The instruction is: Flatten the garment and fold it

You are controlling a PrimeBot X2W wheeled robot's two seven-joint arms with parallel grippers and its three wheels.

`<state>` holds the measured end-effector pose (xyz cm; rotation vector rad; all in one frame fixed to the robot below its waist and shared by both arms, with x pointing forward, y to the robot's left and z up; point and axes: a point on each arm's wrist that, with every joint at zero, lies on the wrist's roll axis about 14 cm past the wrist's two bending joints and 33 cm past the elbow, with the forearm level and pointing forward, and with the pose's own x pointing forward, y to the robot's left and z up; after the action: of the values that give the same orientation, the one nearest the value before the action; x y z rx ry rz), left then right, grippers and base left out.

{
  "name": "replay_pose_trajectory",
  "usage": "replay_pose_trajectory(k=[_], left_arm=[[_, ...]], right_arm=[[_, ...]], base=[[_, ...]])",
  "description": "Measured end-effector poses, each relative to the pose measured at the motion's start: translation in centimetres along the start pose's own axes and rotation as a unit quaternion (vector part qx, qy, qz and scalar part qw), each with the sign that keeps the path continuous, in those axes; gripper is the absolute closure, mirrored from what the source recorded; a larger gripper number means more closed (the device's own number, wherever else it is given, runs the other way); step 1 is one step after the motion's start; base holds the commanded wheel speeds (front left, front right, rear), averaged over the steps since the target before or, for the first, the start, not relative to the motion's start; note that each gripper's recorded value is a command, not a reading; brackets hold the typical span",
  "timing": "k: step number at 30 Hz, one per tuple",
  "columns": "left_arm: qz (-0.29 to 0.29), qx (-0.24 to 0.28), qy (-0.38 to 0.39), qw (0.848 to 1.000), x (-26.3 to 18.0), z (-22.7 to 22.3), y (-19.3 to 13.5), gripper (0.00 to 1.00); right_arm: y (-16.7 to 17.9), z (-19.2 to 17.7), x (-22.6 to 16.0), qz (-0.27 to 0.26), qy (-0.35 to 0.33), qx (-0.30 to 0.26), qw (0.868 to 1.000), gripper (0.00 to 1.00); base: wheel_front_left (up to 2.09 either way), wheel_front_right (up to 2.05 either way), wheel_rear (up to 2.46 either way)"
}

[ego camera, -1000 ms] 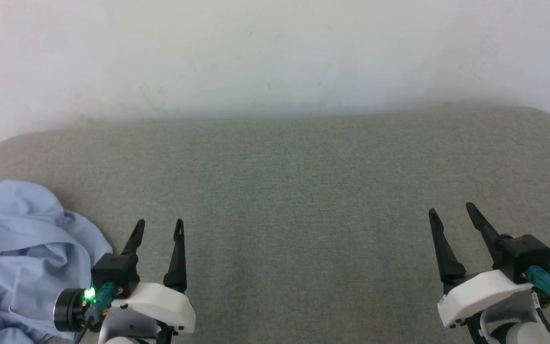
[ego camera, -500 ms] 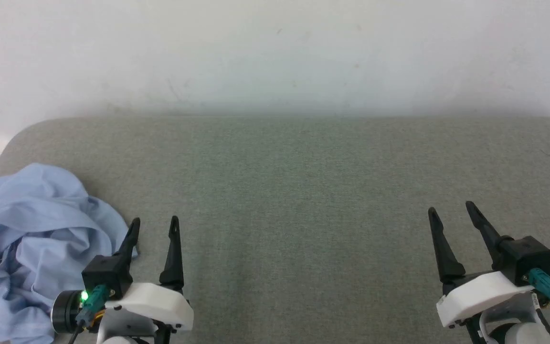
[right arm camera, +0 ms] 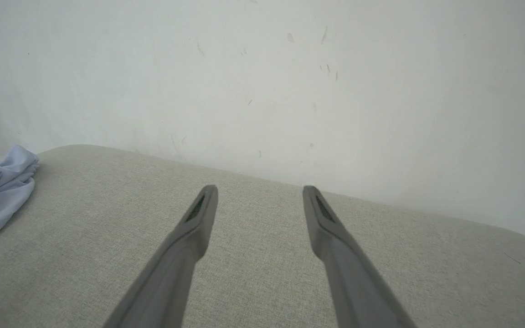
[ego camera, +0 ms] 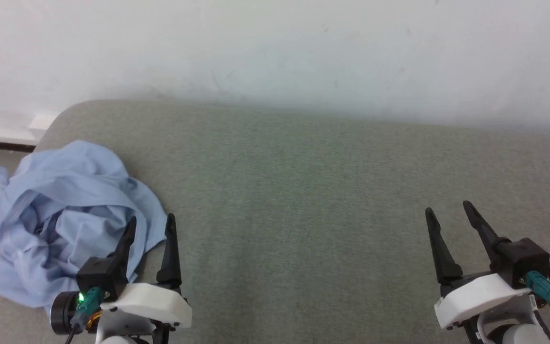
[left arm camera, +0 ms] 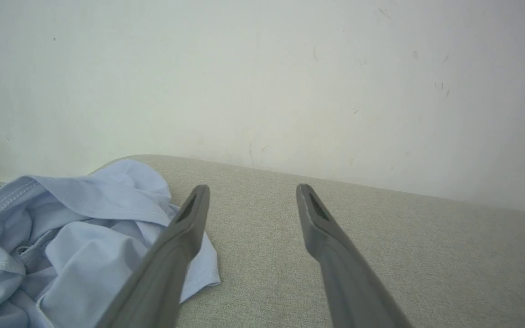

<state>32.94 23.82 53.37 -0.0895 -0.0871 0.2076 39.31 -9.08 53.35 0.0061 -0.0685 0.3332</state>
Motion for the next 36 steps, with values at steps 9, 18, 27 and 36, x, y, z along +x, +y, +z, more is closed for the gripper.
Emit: replay_pose_trajectory(k=[9,18,27,36], left_arm=[[0.046,-0.001,-0.011,0.999,-1.5,0.5,2.9,0.00],[0.091,-0.006,-0.020,0.996,-3.2,0.9,5.4,0.00],[0.128,-0.009,-0.029,0.991,-4.7,1.2,7.3,0.00],[0.141,-0.013,-0.055,0.988,-4.6,2.7,7.9,0.00]], right_arm=[[2.5,-0.2,1.5,0.040,0.001,0.002,0.999,0.00],[5.2,-0.1,2.9,0.082,-0.007,0.004,0.997,0.00],[7.5,0.0,3.9,0.116,-0.012,0.009,0.993,0.00],[8.9,-0.4,4.6,0.136,-0.011,0.018,0.990,0.00]], base=[[0.00,0.00,0.00],[0.00,0.00,0.00],[0.00,0.00,0.00],[0.00,0.00,0.00]])
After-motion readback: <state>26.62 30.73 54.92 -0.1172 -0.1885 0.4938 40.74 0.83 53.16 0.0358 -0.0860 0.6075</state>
